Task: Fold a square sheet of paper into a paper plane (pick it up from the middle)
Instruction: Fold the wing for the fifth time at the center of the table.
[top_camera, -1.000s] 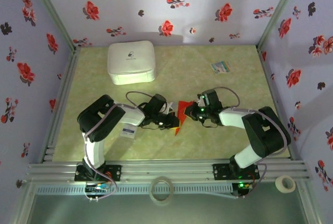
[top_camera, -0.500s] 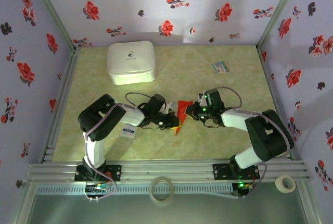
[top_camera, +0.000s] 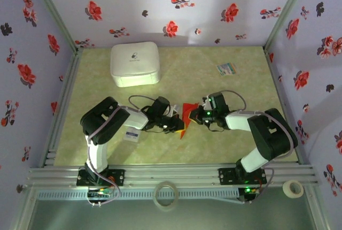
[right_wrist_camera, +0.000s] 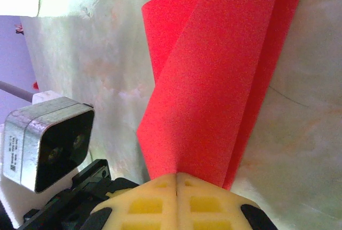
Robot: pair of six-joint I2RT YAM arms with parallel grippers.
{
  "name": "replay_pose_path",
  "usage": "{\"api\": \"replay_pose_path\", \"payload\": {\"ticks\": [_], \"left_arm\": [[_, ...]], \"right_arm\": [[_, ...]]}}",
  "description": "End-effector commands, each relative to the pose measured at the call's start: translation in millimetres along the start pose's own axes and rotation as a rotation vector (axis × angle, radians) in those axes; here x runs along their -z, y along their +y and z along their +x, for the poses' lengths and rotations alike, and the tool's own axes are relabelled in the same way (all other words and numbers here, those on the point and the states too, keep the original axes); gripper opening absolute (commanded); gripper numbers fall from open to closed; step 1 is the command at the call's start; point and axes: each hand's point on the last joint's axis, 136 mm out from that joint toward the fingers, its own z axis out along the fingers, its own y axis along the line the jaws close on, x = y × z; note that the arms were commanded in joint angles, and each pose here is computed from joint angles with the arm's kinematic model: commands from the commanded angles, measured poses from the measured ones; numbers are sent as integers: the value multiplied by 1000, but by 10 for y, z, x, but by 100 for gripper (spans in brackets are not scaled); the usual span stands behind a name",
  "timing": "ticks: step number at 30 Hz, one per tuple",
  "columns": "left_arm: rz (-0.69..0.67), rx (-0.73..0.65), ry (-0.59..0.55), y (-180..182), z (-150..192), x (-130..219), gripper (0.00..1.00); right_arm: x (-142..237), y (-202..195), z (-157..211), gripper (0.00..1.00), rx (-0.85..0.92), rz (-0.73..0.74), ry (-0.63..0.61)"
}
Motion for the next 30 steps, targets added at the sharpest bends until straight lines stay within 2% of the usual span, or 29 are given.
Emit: {"api": "replay_pose_path", "payload": {"ticks": [1,23,30], "left_arm": [[-49,25,-4,228,41,-97,0],[-53,42,-9,268,37,-91,0],[-62,44,-12,291,38,-84,0]], "right_arm": [[-46,35,-29,6,15,-10,3],[-109,-41,-65,7,12,17,5],[-163,-171,-48,7,-15,66,21]]}}
